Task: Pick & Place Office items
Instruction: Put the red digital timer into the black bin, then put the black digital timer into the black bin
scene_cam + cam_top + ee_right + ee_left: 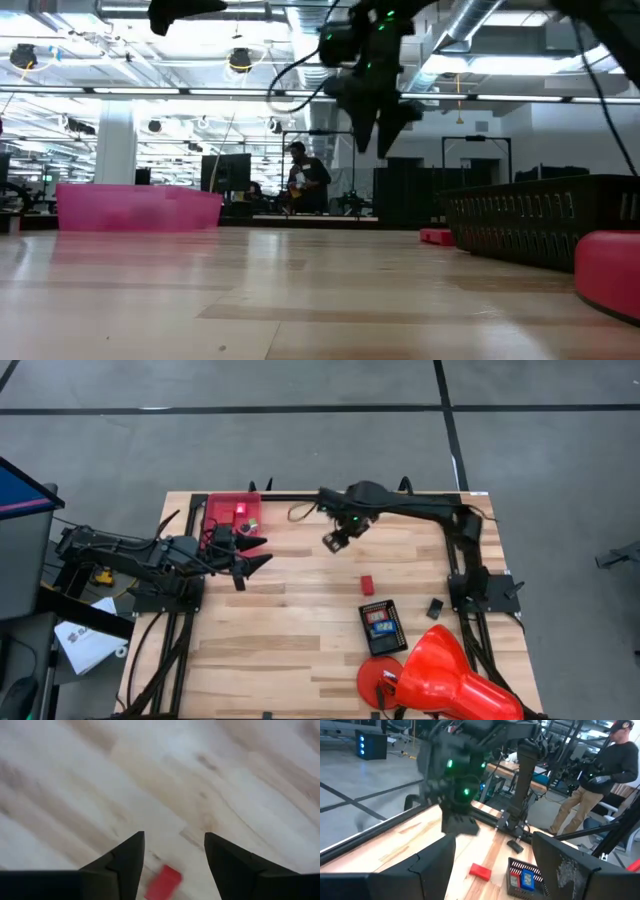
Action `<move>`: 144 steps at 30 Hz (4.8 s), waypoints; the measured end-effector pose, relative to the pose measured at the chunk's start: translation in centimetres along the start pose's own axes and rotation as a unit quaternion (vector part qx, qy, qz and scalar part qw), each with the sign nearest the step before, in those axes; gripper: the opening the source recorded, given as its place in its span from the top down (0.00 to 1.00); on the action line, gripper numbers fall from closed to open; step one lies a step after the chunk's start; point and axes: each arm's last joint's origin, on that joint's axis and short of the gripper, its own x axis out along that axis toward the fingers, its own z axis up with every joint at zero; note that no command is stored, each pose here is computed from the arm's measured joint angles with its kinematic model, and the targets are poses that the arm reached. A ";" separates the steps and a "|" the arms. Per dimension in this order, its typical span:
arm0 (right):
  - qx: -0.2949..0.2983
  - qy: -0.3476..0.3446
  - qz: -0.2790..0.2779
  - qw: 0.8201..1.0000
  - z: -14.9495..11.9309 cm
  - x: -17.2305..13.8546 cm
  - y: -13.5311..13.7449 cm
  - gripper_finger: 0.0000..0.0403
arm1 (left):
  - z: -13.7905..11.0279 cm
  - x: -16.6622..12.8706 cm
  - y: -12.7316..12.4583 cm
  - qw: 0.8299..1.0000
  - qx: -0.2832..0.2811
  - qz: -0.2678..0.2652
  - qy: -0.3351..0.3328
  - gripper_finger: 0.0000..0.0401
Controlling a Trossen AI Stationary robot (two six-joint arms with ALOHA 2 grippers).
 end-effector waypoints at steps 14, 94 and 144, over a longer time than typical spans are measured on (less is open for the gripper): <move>0.168 -0.003 -0.004 0.986 -8.4 3.6 1.5 0.34 | 0.0 -0.1 -0.4 0.999 -0.003 -0.045 0.008 0.35; 0.183 -0.037 0.089 0.978 -9.5 7.3 4.3 0.59 | 0.8 -0.4 -1.2 0.996 -0.031 -0.075 -0.029 0.41; -0.122 -0.007 -0.013 0.992 -26.3 1.8 7.7 0.67 | 0.8 -0.4 -1.2 0.992 -0.083 -0.087 -0.024 0.42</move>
